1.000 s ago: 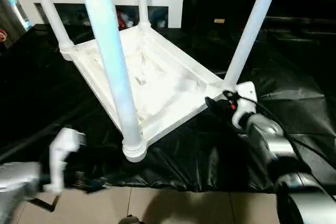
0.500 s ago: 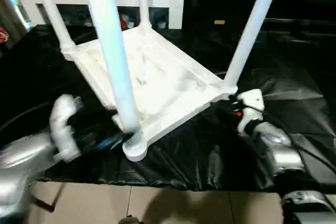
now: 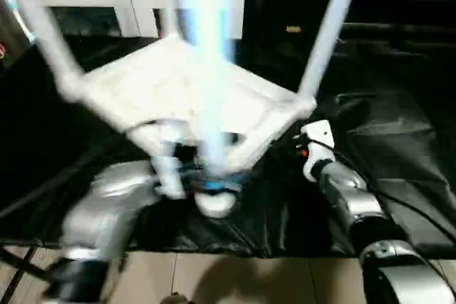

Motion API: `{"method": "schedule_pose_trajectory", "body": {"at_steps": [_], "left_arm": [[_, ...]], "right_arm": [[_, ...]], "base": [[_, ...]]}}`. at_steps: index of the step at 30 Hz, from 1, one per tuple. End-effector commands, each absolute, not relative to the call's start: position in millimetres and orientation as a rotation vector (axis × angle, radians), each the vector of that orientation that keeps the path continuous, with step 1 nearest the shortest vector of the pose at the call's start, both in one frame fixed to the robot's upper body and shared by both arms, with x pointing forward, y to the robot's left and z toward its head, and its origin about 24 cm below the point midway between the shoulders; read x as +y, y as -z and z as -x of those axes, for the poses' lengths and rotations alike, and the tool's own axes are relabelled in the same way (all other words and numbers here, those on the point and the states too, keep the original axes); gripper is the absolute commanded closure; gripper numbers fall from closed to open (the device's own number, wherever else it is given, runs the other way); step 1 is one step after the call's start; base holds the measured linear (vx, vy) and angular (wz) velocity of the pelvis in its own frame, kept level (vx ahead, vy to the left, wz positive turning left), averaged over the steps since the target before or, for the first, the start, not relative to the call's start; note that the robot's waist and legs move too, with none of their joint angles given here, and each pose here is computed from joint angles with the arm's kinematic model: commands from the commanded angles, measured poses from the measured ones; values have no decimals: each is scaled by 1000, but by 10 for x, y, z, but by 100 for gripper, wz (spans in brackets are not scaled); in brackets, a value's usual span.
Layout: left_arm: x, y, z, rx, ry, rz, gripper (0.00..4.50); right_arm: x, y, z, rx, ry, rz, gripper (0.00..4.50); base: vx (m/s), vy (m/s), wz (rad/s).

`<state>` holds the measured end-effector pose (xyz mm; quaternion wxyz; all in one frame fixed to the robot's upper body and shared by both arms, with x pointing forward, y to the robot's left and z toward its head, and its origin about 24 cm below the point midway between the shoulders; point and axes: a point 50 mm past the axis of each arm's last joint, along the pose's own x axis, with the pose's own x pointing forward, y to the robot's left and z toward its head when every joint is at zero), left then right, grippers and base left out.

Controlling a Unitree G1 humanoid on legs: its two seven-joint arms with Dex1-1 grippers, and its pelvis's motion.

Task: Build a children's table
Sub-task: Rotate table base

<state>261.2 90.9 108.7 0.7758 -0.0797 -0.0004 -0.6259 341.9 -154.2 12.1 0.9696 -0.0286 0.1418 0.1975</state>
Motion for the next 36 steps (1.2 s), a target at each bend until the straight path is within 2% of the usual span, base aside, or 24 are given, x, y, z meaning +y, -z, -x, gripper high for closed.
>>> {"method": "schedule_pose_trajectory", "body": {"at_steps": [1,3,6,9,10,15,18,19,24,25,28,31,34,36], "left_arm": [[653,-1073,-2591,9,1432,146,4],[600,-1072,-2604,1,1434,141,4],[298,-1065,-2651,-15,1464,133,4],[177,-1060,-2663,-20,1466,119,4],[57,-1036,-2711,-33,1423,90,4],[-10,-977,-2821,-74,1312,12,4],[38,-938,-2886,-63,1257,-14,4],[104,-919,-2937,-76,1212,-32,4],[271,-856,-2999,-72,1176,-88,4],[389,-789,-2990,-10,1242,-128,4],[596,-727,-2981,42,1332,-166,4],[685,-699,-2984,63,1363,-186,4],[888,-640,-3011,165,1420,-252,4],[943,-617,-3027,200,1427,-302,19]], "right_arm": [[-1365,-196,-3467,252,-471,73,43],[-1363,-191,-3466,253,-472,75,43],[-1365,-166,-3450,255,-471,74,43],[-1377,-151,-3444,257,-464,79,43],[-1422,-140,-3438,257,-443,79,43],[-1545,-142,-3432,250,-399,81,43],[-1665,-152,-3423,243,-370,88,43],[-1764,-171,-3413,234,-354,91,43],[-1894,-222,-3366,216,-389,105,43],[-1945,-253,-3318,210,-450,125,43],[-2031,-297,-3203,225,-575,167,43],[-2057,-319,-3142,232,-630,189,43],[-2176,-413,-2978,238,-727,243,43],[-2230,-454,-2902,250,-760,250,43]], "base": [[0,0,0],[0,0,0],[0,0,0],[0,0,0],[0,0,0],[0,0,0],[0,0,0],[0,0,0],[0,0,0],[0,0,0],[0,0,0],[0,0,0],[0,0,0],[0,0,0]]}}
